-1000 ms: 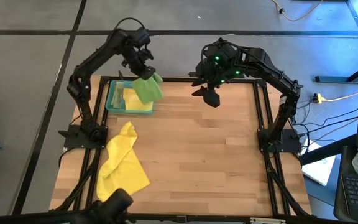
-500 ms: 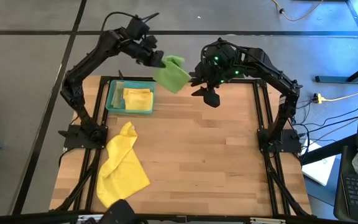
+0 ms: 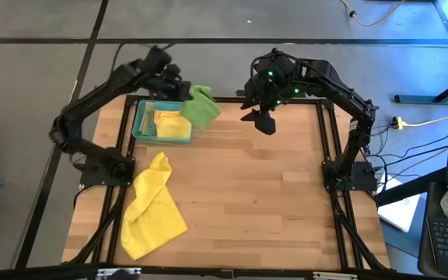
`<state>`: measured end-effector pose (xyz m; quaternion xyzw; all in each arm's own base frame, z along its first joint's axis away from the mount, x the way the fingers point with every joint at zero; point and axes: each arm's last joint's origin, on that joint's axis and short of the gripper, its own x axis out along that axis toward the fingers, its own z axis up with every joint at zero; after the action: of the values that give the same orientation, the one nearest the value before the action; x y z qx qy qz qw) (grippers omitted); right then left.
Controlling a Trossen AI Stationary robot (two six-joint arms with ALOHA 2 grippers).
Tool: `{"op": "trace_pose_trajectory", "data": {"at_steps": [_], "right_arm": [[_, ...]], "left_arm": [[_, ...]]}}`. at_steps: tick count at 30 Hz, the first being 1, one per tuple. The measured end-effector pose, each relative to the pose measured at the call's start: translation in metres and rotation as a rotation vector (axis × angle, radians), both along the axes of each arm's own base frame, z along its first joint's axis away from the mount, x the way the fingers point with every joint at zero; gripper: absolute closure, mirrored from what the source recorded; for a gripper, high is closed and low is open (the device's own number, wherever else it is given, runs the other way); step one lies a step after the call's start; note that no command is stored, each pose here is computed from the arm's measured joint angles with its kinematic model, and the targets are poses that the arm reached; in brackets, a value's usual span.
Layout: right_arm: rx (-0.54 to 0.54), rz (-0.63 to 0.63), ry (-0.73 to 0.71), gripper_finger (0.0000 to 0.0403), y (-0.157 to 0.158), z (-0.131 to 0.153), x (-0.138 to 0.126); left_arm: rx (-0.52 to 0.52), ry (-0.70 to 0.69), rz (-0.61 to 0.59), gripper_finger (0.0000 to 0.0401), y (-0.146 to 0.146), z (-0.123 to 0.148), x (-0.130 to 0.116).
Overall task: Fold microfiber towels
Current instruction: Stack the folded green microfiber cloth on top of the yellow microfiber cloth in the blue bin
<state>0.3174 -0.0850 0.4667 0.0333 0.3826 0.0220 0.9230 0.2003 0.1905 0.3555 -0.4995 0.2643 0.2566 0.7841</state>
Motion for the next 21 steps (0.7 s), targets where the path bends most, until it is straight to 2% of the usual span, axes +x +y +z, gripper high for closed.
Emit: {"op": "trace_pose_trajectory", "data": {"at_steps": [4,9,14,21], "right_arm": [[-0.014,0.003,-0.036,0.0205,-0.001,0.003,0.002],[-0.023,0.000,-0.079,0.0205,-0.002,0.006,0.005],[-0.024,-0.001,-0.081,0.0205,-0.002,0.006,0.005],[-0.018,-0.010,-0.093,0.0205,-0.003,0.005,0.010]], "left_arm": [[-0.022,-0.157,0.138,0.0401,-0.014,-0.023,-0.024],[-0.107,-0.198,0.289,0.0401,-0.021,-0.072,-0.041],[-0.184,-0.133,0.362,0.0401,-0.027,-0.116,-0.057],[-0.179,-0.047,0.423,0.0395,-0.021,-0.136,-0.082]]}}
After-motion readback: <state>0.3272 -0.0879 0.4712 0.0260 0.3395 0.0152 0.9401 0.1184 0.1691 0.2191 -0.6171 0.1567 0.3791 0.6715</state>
